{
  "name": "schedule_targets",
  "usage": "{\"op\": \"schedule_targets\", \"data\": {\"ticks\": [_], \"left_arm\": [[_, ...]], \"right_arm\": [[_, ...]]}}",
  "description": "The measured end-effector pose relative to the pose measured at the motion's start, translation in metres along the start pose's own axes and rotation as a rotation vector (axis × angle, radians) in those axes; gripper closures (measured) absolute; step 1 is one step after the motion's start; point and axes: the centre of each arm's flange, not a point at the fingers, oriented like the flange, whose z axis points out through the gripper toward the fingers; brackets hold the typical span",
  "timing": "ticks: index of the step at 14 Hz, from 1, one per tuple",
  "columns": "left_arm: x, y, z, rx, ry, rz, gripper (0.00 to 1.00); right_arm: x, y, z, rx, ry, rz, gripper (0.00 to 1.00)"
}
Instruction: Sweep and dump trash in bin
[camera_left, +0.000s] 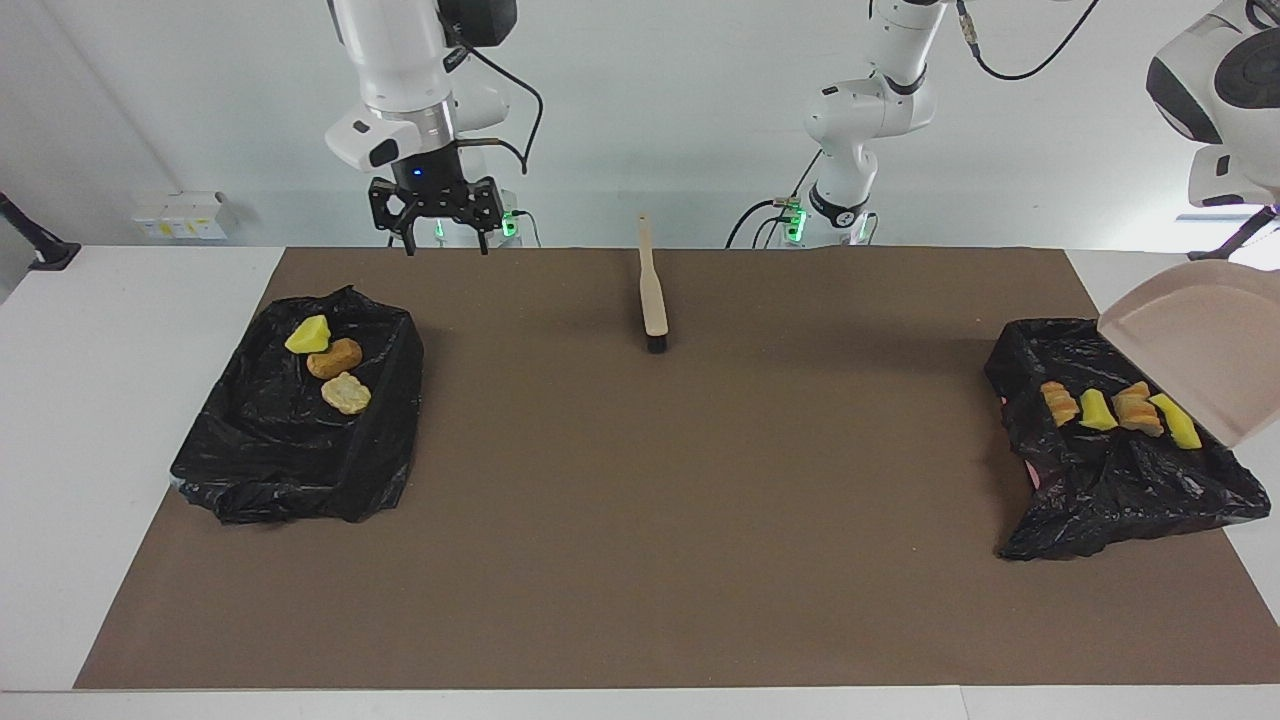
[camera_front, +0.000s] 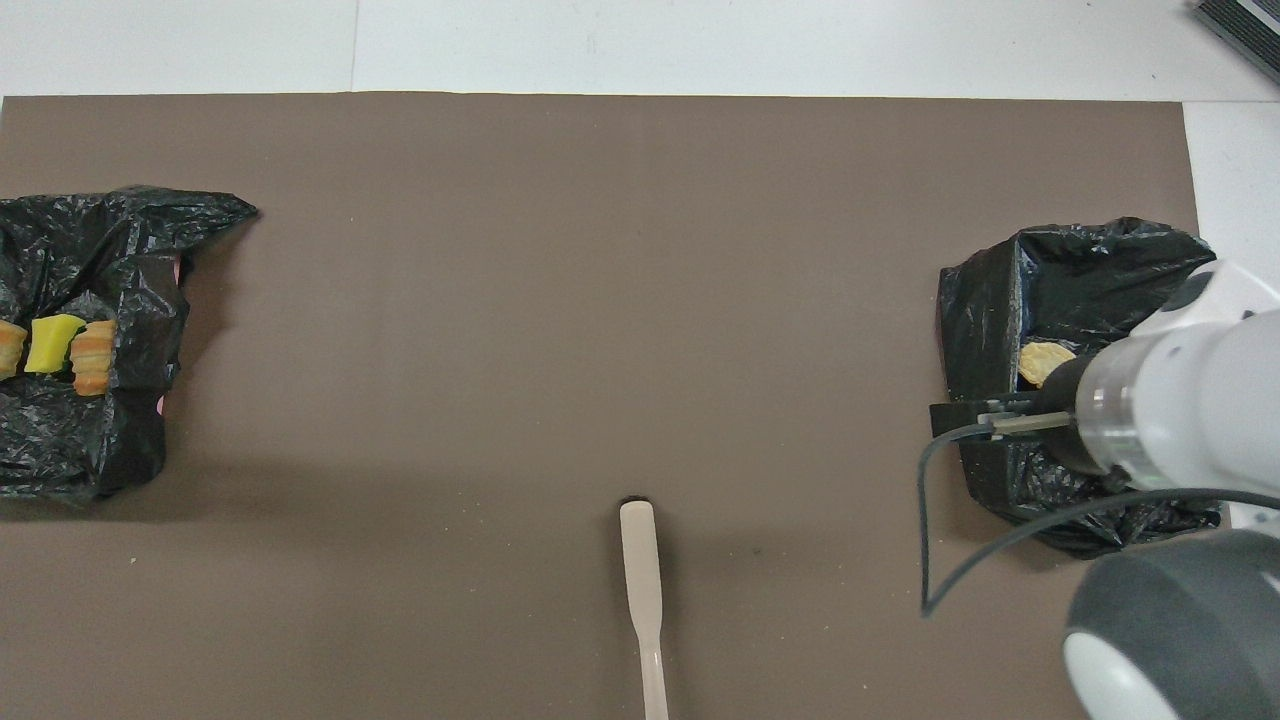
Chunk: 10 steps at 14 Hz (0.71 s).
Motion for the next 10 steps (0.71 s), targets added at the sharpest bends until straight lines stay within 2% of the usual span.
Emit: {"op": "schedule_targets", "data": {"ticks": [3,6,10], "left_arm": [[0.027,0.003,-0.009,-0.018,0.127,0.015,0.69],[0.067,0.019,-0.03,-0.115,0.271,-0.028,0.69],[0.149,0.054,-0.083,-0.246,0.351,-0.238,0.69]], "right_arm": [[0.008,0.072,-0.009,0.018,0.021,-0.007,0.0],[0.018,0.122,-0.022,0.018,0.003,0.055,0.0],[0.037,0.134,-0.031,0.0,-0.021,0.063,0.0]]}}
